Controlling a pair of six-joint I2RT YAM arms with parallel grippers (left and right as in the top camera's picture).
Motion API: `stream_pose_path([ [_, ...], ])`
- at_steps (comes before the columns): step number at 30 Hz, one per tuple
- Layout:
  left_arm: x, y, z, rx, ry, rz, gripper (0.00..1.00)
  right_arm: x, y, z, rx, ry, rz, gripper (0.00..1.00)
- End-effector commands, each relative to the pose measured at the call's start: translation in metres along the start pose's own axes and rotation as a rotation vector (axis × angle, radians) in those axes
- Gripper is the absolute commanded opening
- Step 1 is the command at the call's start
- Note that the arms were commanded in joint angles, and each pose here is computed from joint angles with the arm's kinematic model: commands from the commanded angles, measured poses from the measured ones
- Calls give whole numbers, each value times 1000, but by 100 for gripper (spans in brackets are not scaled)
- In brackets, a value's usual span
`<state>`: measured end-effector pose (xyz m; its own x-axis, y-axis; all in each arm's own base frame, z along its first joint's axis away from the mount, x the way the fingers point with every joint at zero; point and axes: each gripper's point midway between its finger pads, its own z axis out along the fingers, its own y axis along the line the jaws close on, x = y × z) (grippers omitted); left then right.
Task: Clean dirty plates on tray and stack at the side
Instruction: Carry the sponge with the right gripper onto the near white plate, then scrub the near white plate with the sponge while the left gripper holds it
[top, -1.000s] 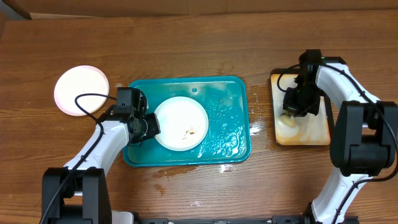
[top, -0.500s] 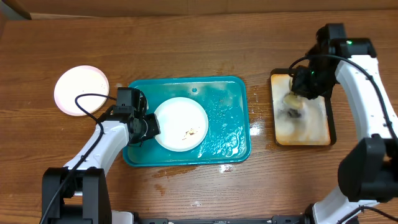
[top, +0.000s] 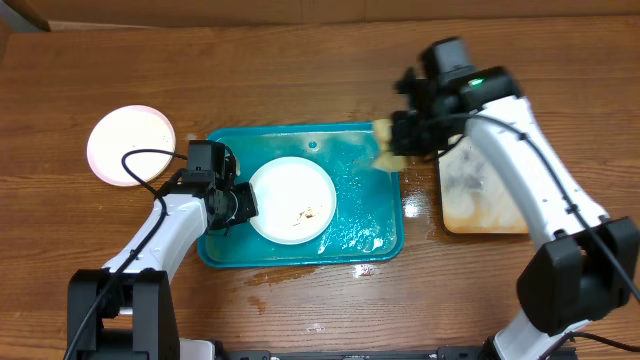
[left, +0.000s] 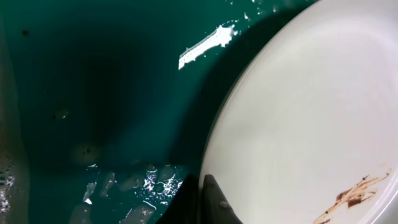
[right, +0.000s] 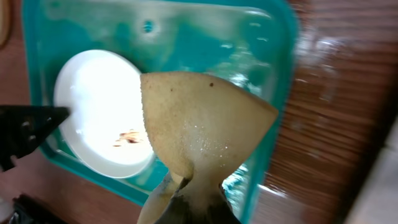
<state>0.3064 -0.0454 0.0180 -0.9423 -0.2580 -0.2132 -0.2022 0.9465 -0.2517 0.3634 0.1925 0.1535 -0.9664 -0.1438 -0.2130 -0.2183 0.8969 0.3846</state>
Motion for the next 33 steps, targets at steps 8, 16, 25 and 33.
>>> stream_pose_path([
  [8,-1,-3,-2,13,-7,24,4,32,62,75,-42,97,-57,4],
  [16,-1,-4,-2,17,-6,24,4,65,107,135,-83,186,-128,4],
  [25,1,-7,-2,33,2,24,4,77,131,172,-90,184,-115,4],
  [33,2,-6,-2,31,8,25,4,68,92,187,110,89,-10,4],
])
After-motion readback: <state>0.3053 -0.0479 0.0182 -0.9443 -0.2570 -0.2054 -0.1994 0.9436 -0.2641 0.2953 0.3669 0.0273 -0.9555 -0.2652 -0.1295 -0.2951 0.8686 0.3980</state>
